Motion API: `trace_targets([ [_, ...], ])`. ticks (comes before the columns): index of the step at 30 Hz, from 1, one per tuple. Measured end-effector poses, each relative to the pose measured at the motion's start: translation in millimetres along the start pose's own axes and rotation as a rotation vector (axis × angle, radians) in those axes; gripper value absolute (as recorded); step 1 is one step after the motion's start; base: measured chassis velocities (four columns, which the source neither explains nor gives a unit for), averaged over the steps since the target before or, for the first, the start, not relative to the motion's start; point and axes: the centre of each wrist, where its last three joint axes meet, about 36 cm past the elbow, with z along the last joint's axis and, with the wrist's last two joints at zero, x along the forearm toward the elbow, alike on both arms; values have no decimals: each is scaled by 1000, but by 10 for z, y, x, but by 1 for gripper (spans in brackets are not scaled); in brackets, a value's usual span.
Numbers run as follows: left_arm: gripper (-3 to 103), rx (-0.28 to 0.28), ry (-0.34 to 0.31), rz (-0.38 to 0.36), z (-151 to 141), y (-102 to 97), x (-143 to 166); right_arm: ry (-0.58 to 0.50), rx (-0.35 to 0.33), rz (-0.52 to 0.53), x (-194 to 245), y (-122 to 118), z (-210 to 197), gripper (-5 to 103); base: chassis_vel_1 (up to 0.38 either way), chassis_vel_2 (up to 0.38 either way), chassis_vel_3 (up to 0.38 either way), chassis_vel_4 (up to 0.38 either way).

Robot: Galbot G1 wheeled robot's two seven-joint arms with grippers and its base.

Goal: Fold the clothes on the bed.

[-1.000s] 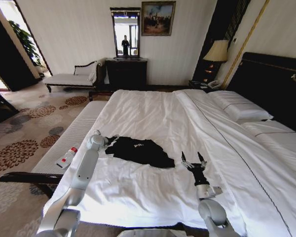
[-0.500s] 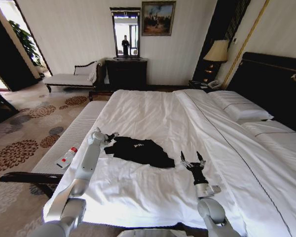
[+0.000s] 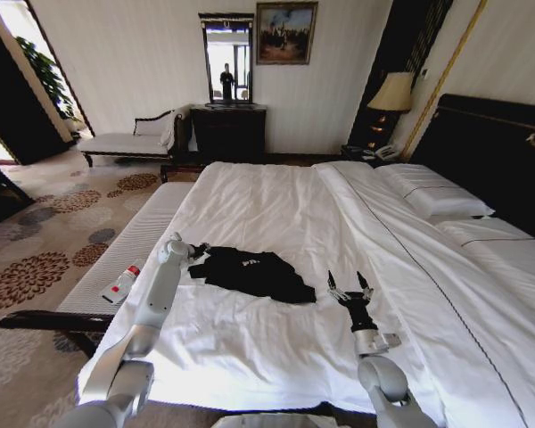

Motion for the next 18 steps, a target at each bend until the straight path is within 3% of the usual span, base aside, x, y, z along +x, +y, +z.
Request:
trace_targets([
  [3, 16, -6, 1, 7, 35, -40, -35, -1, -2, 3, 4, -7, -9, 100, 0, 0, 0, 0],
  [5, 16, -5, 1, 12, 44, -48, -34, -2, -2, 6, 6, -15, -12, 100, 0, 0, 0, 0],
  [8, 2, -10, -11, 24, 55, 0, 15, -4, -1, 13, 10, -33, -7, 100, 0, 0, 0, 0],
  [11, 1, -19, -26, 26, 35, 66, 73, -1, 0, 22, 5, -41, 9, 100, 0, 0, 0, 0],
  [14, 0, -62, -73, 38, -5, 219, 268, 17, -10, 70, -50, -26, 32, 100, 0, 0, 0, 0],
  [17, 0, -161, -170, 101, 52, 400, 657, 104, -148, 177, -235, 140, 36, 100, 0, 0, 0, 0],
  [18, 0, -161, -170, 101, 52, 400, 657, 104, -148, 177, -235, 140, 36, 100, 0, 0, 0, 0],
])
